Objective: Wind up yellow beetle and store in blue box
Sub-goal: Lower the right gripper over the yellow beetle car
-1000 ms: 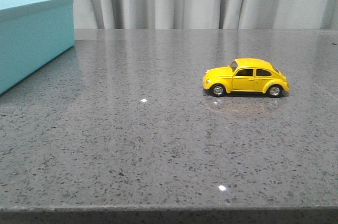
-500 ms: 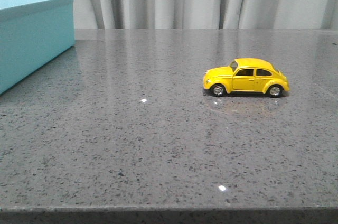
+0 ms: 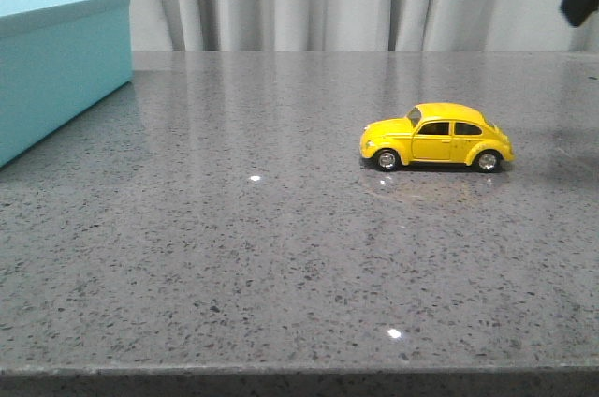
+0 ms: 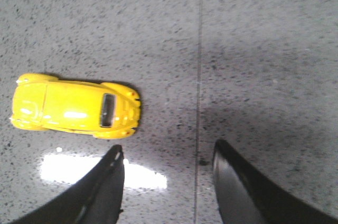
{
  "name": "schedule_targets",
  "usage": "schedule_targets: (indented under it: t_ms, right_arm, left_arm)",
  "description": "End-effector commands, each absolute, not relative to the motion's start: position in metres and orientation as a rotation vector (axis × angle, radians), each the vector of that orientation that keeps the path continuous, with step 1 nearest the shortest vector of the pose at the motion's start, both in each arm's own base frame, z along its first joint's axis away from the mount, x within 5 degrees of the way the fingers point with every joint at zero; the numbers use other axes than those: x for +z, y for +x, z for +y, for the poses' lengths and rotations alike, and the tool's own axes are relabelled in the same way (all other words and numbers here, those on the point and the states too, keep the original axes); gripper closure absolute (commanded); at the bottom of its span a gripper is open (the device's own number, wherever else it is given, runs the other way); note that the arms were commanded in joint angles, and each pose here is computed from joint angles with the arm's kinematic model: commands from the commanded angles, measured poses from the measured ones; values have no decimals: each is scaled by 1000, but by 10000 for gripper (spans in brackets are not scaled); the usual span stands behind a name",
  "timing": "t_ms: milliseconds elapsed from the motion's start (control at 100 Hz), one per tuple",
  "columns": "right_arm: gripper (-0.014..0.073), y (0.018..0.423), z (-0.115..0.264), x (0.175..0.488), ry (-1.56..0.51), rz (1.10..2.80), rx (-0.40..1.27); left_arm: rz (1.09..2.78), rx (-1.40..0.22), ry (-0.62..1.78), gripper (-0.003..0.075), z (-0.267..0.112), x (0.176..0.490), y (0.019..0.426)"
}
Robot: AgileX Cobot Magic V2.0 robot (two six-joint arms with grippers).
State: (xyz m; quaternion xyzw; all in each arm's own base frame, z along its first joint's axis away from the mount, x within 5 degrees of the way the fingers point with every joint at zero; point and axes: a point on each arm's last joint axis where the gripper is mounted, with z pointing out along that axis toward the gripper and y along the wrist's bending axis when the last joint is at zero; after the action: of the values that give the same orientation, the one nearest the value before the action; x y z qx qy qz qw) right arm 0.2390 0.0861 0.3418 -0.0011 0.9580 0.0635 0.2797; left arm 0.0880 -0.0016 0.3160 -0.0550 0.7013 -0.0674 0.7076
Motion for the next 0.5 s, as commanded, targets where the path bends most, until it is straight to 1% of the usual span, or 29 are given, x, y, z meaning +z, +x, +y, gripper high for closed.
schedule_targets:
  t_ms: [0, 40, 210, 490]
  right_arm:
    - [187, 247, 94, 357, -19, 2530, 195]
    - [184, 251, 96, 356, -13, 2546, 193]
    - [115, 267, 104, 352, 39, 2582, 214]
    - [116, 282, 117, 344, 198, 2630, 318]
  left_arm:
    - [1464, -164, -139, 347, -1, 333, 88]
    - [1464, -164, -139, 347, -1, 333, 88]
    - [1464, -164, -139, 347, -1, 333, 88]
    - [1464, -164, -139, 347, -1, 333, 88]
